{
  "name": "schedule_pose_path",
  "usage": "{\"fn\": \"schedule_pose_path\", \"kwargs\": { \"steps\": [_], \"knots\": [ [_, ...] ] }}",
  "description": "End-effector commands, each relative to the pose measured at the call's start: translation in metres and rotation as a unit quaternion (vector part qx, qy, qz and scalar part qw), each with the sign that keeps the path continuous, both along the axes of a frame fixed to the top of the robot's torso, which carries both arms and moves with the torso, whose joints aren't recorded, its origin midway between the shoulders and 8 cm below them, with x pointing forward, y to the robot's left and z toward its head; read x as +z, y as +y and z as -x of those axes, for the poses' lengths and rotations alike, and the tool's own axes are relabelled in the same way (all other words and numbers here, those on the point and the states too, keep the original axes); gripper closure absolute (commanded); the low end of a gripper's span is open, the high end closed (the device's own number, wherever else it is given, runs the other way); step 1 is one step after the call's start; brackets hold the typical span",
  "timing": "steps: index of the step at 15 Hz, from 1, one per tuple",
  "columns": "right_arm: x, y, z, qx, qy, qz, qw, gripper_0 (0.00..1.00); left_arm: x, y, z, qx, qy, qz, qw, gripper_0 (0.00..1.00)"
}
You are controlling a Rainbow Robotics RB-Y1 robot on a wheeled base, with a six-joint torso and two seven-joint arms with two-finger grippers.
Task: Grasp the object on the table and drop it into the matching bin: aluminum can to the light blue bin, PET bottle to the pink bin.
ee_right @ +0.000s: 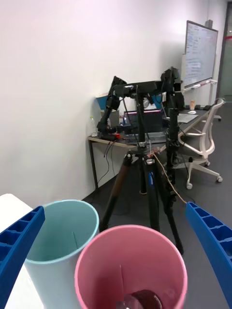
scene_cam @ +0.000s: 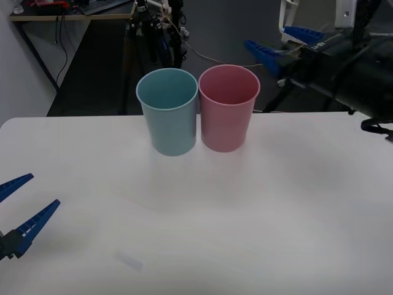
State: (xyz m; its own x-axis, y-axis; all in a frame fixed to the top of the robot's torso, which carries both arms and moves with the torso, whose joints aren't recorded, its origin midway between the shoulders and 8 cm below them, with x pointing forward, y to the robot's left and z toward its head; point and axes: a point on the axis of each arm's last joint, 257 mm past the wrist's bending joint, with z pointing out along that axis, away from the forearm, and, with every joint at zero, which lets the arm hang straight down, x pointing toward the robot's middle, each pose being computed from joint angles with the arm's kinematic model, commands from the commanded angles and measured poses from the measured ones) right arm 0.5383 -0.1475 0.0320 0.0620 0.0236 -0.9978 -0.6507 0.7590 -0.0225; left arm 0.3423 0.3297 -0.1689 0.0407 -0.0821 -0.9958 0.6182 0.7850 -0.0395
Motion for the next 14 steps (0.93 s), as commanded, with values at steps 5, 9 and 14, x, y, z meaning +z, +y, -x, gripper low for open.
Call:
{"fn": "schedule_pose_path", "kwargs": {
  "steps": [5, 9, 14],
  "knots": [
    [-0.04, -0.05, 0.047, -0.001, -0.006, -0.008, 0.9999, 0.0, 0.0, 0.0, 0.0, 0.0, 0.0, 0.0, 1.0, 0.0],
    [-0.066, -0.074, 0.068, -0.016, -0.017, -0.001, 0.9997, 0.0, 0.0, 0.0, 0.0, 0.0, 0.0, 0.0, 1.0, 0.0],
    [-0.1, -0.096, 0.101, -0.013, -0.005, 0.001, 0.9999, 0.0, 0.0, 0.0, 0.0, 0.0, 0.0, 0.0, 1.0, 0.0]
  ]
}}
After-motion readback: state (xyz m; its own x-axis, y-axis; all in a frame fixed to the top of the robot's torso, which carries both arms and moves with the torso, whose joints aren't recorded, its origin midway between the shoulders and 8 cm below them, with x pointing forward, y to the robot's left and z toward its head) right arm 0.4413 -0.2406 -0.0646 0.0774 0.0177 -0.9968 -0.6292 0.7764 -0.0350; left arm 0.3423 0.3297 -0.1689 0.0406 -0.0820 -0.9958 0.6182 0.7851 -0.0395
